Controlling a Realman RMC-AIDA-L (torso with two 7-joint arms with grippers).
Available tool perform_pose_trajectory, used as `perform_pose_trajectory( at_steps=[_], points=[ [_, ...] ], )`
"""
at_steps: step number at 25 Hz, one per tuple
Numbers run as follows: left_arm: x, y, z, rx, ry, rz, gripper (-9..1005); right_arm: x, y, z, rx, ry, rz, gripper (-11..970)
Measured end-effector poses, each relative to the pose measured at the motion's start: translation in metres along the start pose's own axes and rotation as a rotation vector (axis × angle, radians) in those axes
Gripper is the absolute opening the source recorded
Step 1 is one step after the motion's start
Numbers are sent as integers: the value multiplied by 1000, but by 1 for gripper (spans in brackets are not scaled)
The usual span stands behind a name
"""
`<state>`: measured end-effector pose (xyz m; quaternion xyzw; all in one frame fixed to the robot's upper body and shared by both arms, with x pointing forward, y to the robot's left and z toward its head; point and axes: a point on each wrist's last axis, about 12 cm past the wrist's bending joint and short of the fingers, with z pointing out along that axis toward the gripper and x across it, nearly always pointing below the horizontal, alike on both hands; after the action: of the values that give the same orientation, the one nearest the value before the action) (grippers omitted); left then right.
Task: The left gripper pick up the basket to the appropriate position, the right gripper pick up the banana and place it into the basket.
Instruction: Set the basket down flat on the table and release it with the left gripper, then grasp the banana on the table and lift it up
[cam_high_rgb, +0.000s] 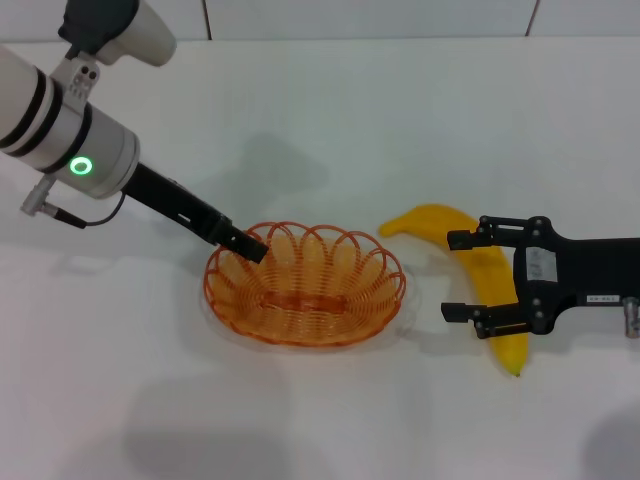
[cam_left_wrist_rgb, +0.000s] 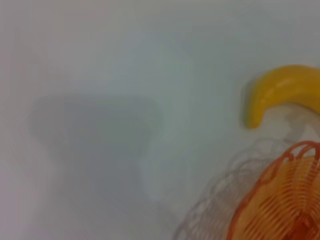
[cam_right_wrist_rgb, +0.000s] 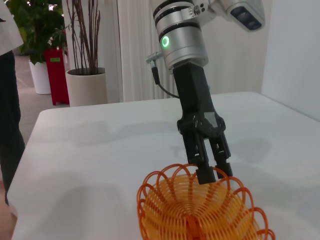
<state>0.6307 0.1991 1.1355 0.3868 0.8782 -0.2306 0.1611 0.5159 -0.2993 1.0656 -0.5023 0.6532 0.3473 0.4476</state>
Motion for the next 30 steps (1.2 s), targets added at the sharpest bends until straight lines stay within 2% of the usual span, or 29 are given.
perform_pose_trajectory(
  at_steps=[5,9,15,18,22,25,30],
  points=[
    [0,1,-3,-4,-10,5,704,0,0,-1,0,0,0,856],
    [7,2,-9,-6,-20,-2,833,1,1,-2,4,-2,3,856],
    [31,-3,-40,30,-128,18,879,1,1,-4,16,-16,6,857],
    [48,-10,-56,17,-197,56,878,2,2,-5,23,-21,9,857],
    [83,-19,-73,-7,-287,119,879,4,4,-8,33,-23,18,857],
    [108,-28,-78,40,-344,193,879,6,4,-13,51,-26,23,857],
    [150,-32,-81,62,-416,259,879,9,6,-17,64,-25,30,857]
  ],
)
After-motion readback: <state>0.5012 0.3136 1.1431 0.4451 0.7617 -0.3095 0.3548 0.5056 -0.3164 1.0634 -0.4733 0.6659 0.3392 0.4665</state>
